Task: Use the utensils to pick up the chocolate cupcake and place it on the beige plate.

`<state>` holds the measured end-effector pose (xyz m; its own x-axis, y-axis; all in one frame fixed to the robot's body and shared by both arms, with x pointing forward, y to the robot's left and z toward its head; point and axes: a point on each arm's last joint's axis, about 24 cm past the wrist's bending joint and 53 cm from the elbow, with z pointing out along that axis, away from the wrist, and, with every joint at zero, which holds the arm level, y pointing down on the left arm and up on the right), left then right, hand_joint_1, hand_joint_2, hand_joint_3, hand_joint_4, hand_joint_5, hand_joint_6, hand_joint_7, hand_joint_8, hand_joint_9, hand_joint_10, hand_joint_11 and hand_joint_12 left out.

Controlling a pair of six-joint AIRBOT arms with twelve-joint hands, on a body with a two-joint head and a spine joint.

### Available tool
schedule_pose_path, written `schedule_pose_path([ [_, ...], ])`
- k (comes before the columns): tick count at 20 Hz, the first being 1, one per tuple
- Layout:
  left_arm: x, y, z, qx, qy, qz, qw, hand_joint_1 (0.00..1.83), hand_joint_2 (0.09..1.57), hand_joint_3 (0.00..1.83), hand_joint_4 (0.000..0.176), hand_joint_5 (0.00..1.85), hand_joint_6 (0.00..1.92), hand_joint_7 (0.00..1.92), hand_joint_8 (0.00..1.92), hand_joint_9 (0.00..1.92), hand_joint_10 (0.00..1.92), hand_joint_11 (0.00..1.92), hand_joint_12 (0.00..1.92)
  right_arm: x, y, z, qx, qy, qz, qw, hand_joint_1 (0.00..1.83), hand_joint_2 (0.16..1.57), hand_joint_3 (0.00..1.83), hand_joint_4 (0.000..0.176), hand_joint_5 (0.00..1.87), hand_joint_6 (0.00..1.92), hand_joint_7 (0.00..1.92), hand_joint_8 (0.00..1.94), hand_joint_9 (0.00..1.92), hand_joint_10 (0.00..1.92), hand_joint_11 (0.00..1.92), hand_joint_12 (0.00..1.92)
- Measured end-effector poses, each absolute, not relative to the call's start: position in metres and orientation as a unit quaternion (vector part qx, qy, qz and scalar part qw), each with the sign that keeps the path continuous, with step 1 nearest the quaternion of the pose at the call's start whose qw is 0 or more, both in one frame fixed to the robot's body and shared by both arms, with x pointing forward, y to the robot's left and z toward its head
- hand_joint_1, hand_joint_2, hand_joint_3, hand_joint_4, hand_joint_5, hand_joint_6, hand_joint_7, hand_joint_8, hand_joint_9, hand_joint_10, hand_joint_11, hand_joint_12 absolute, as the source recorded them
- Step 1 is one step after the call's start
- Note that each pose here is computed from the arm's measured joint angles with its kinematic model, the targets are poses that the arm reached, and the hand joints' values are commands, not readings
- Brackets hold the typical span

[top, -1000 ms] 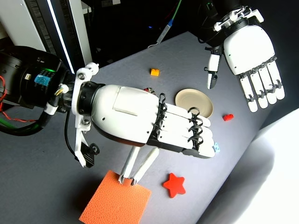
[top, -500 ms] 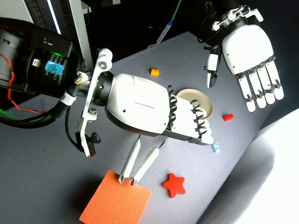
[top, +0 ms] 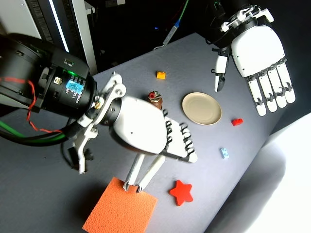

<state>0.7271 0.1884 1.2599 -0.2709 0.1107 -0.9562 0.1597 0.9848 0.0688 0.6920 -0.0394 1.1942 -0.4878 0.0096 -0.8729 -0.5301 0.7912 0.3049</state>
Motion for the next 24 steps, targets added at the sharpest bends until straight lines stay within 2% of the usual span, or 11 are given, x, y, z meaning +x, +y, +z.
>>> schedule_pose_path([
  [7,0.726,0.187,1.259,0.088,0.798,-0.018,0.596,0.36,1.04,0.00,0.000,0.11,0.00,0.12,0.00,0.07,0.00,0.00,0.21,0.699,-0.039,1.193,-0.125,0.826,0.280,0.473,0.76,1.14,0.00,0.000,0.00,0.00,0.00,0.00,0.00,0.00,0.00,0.00],
  [9,0.726,0.187,1.259,0.090,0.798,-0.017,0.596,0.37,1.04,0.00,0.000,0.10,0.01,0.10,0.00,0.05,0.00,0.00,0.16,0.701,-0.043,1.189,-0.113,0.836,0.270,0.464,0.86,1.07,0.00,0.000,0.00,0.00,0.00,0.00,0.00,0.00,0.00,0.00],
  [10,0.726,0.187,1.259,0.090,0.798,-0.017,0.596,0.39,1.04,0.00,0.000,0.11,0.01,0.10,0.00,0.05,0.00,0.00,0.16,0.700,-0.042,1.187,-0.115,0.838,0.266,0.462,0.80,1.07,0.00,0.000,0.00,0.00,0.00,0.00,0.00,0.00,0.00,0.00],
  [14,0.726,0.187,1.259,0.090,0.798,-0.017,0.596,0.38,1.05,0.00,0.000,0.12,0.00,0.10,0.00,0.07,0.00,0.00,0.19,0.704,-0.040,1.182,-0.107,0.845,0.239,0.466,0.77,1.10,0.00,0.000,0.00,0.00,0.00,0.00,0.00,0.00,0.00,0.00],
  [15,0.726,0.188,1.259,0.090,0.798,-0.017,0.596,0.37,1.05,0.00,0.000,0.12,0.00,0.09,0.00,0.06,0.00,0.00,0.16,0.706,-0.040,1.182,-0.105,0.846,0.231,0.470,0.86,1.06,0.00,0.000,0.00,0.00,0.00,0.00,0.00,0.00,0.00,0.00],
  [17,0.726,0.187,1.259,0.090,0.798,-0.017,0.596,0.38,1.06,0.00,0.000,0.11,0.00,0.08,0.00,0.04,0.00,0.00,0.12,0.706,-0.041,1.179,-0.099,0.849,0.228,0.467,0.84,1.09,0.00,0.000,0.00,0.00,0.00,0.00,0.00,0.00,0.00,0.00],
  [24,0.725,0.186,1.258,0.090,0.799,-0.020,0.594,0.42,1.04,0.00,0.000,0.14,0.00,0.12,0.01,0.08,0.01,0.00,0.21,0.702,-0.038,1.171,-0.089,0.860,0.222,0.451,0.85,1.06,0.00,0.000,0.00,0.00,0.00,0.00,0.00,0.00,0.00,0.00],
])
